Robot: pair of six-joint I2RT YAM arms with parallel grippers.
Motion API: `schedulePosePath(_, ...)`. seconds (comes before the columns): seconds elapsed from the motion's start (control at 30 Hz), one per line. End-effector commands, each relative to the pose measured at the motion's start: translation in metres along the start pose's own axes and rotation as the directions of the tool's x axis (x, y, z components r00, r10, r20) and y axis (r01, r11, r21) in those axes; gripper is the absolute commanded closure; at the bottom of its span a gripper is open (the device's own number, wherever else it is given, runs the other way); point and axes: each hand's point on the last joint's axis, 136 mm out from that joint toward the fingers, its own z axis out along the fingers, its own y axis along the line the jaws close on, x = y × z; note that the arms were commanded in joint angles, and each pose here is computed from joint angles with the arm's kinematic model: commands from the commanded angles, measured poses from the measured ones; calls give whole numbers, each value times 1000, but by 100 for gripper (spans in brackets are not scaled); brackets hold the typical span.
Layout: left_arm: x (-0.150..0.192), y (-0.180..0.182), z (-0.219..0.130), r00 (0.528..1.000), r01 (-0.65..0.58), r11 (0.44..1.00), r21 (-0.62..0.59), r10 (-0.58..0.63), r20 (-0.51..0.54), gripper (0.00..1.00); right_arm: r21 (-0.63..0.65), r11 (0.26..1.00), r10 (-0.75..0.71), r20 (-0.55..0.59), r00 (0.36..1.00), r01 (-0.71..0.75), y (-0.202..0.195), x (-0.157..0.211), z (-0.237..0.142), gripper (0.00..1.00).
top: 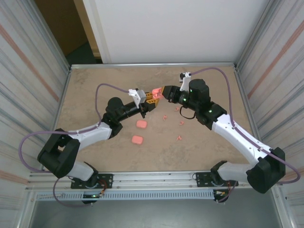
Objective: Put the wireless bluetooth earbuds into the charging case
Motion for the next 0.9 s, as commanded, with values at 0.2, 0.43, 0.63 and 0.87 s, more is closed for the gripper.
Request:
schedulePosePath(0.2, -25, 1, 4, 997, -11, 1000, -3, 11, 77, 100, -3, 999, -36, 14, 999, 36, 0, 0, 3, 79)
schedulePosePath(0.43, -28, 3, 6, 996, 8, 1000, -6, -7, 88, 100, 6, 1000, -26, -5, 1000, 26, -5, 7, 2, 75)
schedulePosePath(0.63, -27, 2, 7, 996, 13, 1000, 2, -13, 86, 100, -12, 999, -34, 6, 999, 34, 3, -1, -4, 63)
schedulePosePath(0.87, -27, -2, 6, 996, 16, 1000, 20, -18, 88, 100, -44, 999, -20, 51, 998, 22, 4, -33, -30, 46)
